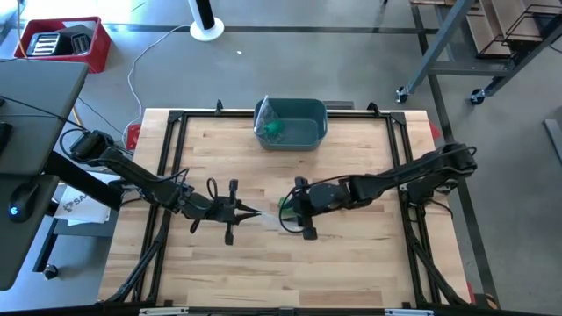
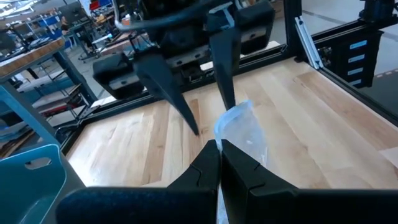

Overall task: Roll bandage
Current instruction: Open the transparent zip bag

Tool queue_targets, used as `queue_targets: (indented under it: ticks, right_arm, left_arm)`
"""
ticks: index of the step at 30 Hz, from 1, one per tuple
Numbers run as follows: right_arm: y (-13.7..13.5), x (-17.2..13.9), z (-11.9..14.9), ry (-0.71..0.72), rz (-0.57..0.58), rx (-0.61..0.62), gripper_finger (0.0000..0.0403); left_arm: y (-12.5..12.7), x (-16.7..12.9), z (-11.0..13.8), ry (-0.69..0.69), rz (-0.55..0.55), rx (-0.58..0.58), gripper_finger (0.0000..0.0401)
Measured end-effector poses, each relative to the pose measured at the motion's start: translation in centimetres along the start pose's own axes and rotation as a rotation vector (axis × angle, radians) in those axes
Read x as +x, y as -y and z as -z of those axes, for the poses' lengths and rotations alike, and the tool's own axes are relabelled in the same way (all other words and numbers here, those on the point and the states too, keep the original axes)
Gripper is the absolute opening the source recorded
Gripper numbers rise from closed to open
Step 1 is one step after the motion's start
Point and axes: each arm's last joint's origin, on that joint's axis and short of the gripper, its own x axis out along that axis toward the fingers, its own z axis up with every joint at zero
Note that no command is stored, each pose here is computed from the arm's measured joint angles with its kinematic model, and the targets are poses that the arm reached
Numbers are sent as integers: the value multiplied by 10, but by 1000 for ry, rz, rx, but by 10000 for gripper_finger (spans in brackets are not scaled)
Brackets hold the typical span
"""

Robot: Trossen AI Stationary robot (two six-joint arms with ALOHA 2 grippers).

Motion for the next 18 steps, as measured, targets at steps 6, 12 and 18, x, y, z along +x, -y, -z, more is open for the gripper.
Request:
queue_targets:
  ticks: [6, 12, 18]
  right_arm:
    - [-1, -5, -6, 40, -48, 8, 150]
    - [-2, -3, -5, 41, -71, 34, 150]
    - [-2, -5, -8, 59, -69, 35, 149]
  left_arm:
    - [0, 0, 0, 0, -1, 0, 0]
    - [-1, 0, 0, -4, -18, 0, 0]
    - [-1, 0, 0, -4, -19, 0, 0]
